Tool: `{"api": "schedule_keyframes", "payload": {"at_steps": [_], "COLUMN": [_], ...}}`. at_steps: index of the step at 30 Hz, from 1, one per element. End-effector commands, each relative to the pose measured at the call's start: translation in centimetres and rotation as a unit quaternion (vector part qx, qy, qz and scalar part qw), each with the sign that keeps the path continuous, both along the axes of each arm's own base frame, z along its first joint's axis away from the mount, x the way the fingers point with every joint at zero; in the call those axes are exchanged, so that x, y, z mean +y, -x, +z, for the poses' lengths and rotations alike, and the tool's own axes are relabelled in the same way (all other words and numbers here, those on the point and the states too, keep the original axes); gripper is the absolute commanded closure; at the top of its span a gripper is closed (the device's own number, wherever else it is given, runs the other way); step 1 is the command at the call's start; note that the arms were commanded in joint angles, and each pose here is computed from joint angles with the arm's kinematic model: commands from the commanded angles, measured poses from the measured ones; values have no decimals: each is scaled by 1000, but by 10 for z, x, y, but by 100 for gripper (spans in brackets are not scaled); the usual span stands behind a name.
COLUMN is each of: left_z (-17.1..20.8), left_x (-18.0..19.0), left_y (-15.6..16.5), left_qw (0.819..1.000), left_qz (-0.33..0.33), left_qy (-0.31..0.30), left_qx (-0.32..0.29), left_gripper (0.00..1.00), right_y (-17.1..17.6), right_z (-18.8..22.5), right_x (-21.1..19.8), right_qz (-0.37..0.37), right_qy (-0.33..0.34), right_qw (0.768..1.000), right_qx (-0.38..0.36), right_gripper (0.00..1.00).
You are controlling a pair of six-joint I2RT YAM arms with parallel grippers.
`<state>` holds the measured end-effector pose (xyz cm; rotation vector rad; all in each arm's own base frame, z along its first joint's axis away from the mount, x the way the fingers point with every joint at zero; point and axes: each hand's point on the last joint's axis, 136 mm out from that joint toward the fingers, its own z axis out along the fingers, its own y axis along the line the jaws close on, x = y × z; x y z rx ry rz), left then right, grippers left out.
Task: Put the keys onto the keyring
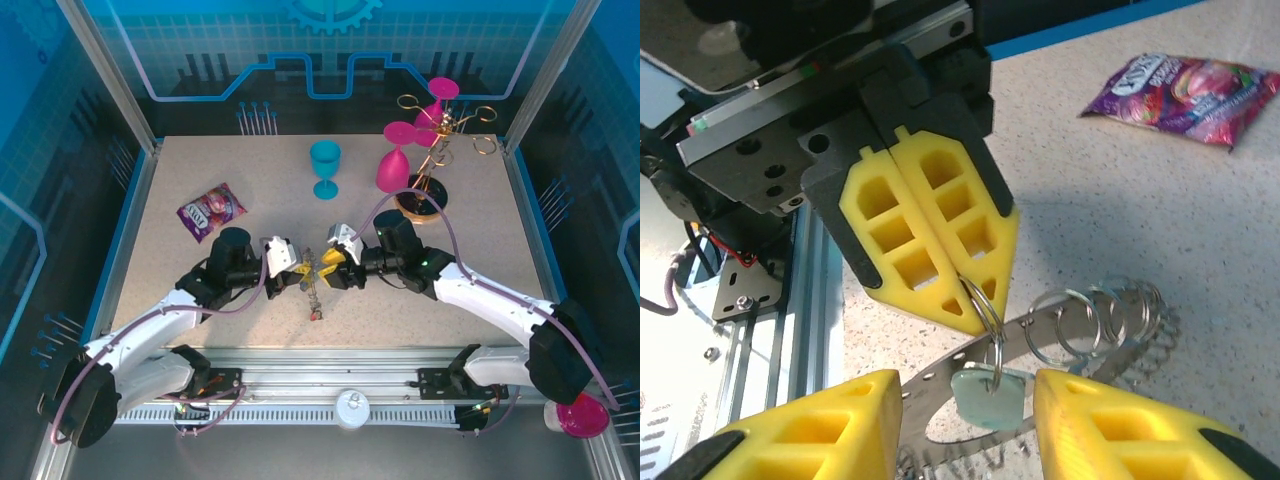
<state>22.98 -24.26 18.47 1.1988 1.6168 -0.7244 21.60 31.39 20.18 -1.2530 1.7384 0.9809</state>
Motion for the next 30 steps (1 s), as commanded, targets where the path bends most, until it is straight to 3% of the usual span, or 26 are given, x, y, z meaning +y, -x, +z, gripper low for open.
{"api": "schedule_keyframes", "payload": {"at_steps": [1,11,19,22,25,30], "left_z": [17,18,19,18,17,17], "left_x": [-9,-11,-11,-9,-6,-4], "left_y": [16,28,28,23,15,17], "left_qw": [997,995,995,996,998,998], "left_qz": [-54,-84,-85,-69,-46,-49], "left_qy": [29,38,38,33,17,0], "left_qx": [-44,-44,-46,-45,-41,-40], "left_gripper": [100,100,100,100,84,81], "right_y": [3,12,17,20,23,22], "right_z": [9,10,11,12,8,-2], "right_x": [7,18,23,22,19,13], "right_qz": [33,72,89,97,106,115], "right_qy": [-6,-12,-18,-13,12,93], "right_qw": [998,995,994,993,991,984], "right_qx": [-44,-65,-67,-70,-75,-98], "right_gripper": [61,72,98,100,100,100]}}
